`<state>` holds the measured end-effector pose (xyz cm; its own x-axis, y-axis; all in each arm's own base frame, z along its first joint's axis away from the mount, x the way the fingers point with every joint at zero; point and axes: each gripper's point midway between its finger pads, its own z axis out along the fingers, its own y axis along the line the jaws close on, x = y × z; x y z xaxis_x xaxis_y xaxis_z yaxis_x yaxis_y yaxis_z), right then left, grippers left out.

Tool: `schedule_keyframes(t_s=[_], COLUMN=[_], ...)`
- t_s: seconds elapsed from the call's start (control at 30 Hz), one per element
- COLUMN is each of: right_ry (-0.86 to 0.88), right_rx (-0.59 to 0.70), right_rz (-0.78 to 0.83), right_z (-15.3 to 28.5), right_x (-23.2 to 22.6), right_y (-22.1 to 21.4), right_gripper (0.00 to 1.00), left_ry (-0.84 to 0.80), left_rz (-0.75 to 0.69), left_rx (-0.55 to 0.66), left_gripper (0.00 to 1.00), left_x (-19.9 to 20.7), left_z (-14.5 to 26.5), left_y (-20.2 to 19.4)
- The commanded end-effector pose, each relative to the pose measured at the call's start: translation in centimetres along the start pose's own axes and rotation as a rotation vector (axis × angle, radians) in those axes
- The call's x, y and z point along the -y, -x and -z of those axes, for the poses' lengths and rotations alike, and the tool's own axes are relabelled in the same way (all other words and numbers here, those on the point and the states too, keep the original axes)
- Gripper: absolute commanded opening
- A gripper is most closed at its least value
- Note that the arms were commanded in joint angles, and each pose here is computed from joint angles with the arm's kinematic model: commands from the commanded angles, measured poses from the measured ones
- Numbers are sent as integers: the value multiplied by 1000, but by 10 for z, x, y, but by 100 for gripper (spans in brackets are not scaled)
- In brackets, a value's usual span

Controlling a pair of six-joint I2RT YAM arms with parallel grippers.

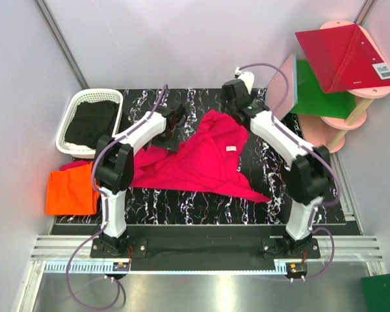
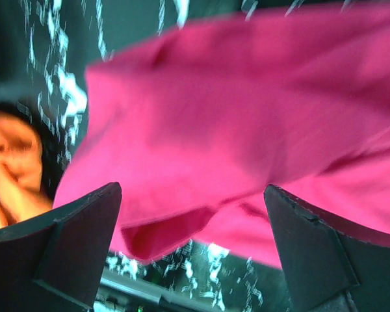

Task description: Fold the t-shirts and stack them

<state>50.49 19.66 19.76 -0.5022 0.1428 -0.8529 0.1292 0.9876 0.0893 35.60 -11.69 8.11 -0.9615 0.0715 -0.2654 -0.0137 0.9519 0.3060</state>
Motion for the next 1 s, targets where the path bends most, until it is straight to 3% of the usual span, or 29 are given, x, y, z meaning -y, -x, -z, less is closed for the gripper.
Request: schedule_keyframes(t_s=[0.0,0.17,0.23,0.37,0.4,0.43,0.67,0.8,0.97], right_ry=[4,10,10,4,9,10,59,89,115], right_rx=[89,108,114,97,93,89,37,6,-71], right_rz=[-57,-48,-43,-28,-26,-30,-59,-74,-41], right_z=[54,90,100,106,106,106,104,102,84], right_x=[27,49,55,60,60,60,51,45,33], right_y=[29,27,29,23,22,21,5,-5,-28], right_gripper=[82,81,81,81,81,80,80,79,80], left_ry=[-6,7,4,-16,-18,-18,83,173,273], left_rz=[-24,-50,-49,-46,-46,-40,8,96,195], left_rx=[80,69,61,62,66,69,131,185,166], left_gripper=[99,98,92,42,13,1,0,0,0], left_x=[11,26,31,36,35,34,-5,-56,-106], left_z=[1,-22,-30,-32,-31,-31,-12,8,9], left_y=[39,54,56,59,59,60,66,74,69])
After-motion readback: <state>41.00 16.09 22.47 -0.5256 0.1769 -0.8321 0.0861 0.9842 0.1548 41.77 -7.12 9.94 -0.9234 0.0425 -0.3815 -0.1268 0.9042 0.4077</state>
